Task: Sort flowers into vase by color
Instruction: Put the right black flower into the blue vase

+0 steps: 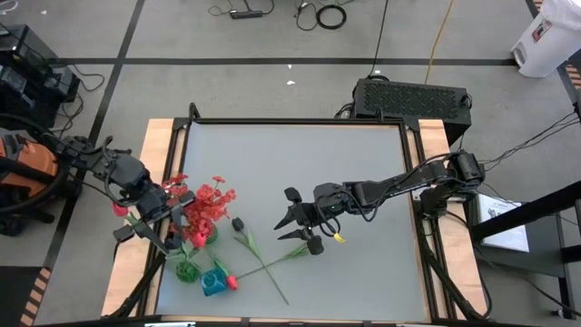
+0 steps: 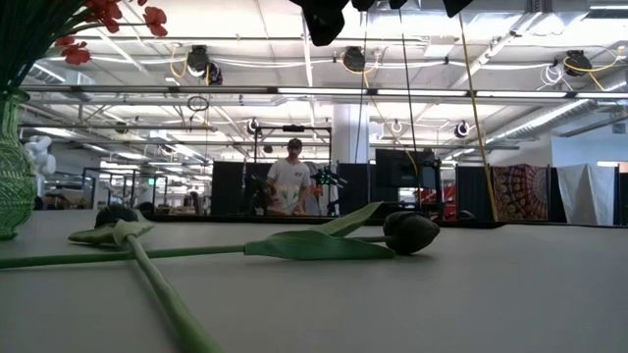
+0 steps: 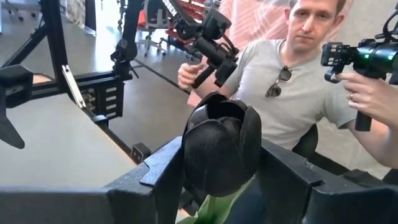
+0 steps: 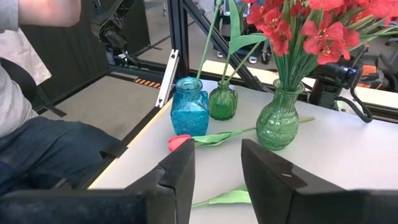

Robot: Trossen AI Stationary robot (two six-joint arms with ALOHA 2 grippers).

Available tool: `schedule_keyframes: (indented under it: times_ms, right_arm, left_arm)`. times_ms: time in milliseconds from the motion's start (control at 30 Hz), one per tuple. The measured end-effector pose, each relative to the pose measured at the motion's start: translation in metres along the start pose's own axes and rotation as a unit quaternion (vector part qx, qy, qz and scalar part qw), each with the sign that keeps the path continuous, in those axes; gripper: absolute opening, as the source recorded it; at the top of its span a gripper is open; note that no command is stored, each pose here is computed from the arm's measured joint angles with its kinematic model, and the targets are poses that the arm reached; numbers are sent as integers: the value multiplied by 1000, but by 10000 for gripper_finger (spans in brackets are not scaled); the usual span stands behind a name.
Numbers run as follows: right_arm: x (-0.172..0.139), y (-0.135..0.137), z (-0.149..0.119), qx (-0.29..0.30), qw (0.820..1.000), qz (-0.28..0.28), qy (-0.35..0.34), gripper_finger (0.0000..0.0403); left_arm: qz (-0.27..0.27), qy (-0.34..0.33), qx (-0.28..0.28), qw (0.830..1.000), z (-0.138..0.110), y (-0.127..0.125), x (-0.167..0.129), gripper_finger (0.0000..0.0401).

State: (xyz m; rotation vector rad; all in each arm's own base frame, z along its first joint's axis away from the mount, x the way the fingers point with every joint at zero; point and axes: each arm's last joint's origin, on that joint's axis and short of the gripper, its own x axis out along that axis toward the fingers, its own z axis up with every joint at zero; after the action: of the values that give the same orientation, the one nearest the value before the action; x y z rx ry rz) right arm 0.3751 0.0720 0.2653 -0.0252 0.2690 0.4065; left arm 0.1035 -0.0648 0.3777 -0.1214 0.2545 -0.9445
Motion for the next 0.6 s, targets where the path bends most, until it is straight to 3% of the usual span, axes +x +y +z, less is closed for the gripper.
schedule_keyframes:
  times_ms: [600]
  right_arm:
    - [0, 0, 0, 0, 1000, 0, 0, 123]
  left_arm:
    - [1, 5, -3, 1000, -2, 0, 0, 187]
